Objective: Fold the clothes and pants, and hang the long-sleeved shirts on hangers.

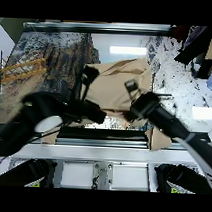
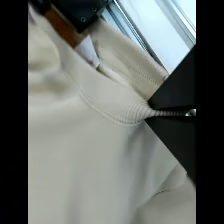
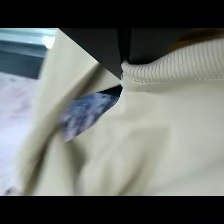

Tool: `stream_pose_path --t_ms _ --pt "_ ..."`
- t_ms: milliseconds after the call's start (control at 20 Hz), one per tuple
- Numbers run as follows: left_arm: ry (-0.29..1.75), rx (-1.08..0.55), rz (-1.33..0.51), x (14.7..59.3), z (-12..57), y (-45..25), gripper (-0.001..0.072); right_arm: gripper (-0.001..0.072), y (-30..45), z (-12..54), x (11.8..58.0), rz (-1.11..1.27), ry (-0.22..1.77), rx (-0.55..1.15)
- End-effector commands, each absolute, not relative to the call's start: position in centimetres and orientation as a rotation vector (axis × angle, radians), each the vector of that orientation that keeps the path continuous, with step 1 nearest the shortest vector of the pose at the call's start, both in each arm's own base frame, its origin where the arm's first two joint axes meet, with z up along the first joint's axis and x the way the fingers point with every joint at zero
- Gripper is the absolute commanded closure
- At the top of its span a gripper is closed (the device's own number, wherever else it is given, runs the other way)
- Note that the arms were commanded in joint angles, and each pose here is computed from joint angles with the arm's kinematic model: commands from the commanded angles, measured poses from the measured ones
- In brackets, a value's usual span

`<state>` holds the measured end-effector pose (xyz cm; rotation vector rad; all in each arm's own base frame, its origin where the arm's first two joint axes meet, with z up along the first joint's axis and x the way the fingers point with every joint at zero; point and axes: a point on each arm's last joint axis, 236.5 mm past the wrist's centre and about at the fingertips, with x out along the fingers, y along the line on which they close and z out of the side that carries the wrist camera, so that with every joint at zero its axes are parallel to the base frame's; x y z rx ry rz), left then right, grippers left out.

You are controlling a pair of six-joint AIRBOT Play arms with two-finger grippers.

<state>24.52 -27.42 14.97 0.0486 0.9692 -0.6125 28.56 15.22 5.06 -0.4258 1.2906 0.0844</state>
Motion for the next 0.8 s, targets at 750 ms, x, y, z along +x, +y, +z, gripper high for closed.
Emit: stream_pose_path --t_ms 750 --pt "1.202 0.001 -0.722 22.7 15.3 -26.4 0.0691 0.0693 13.5 19.6 26.4 0.219 1.25 -0.231"
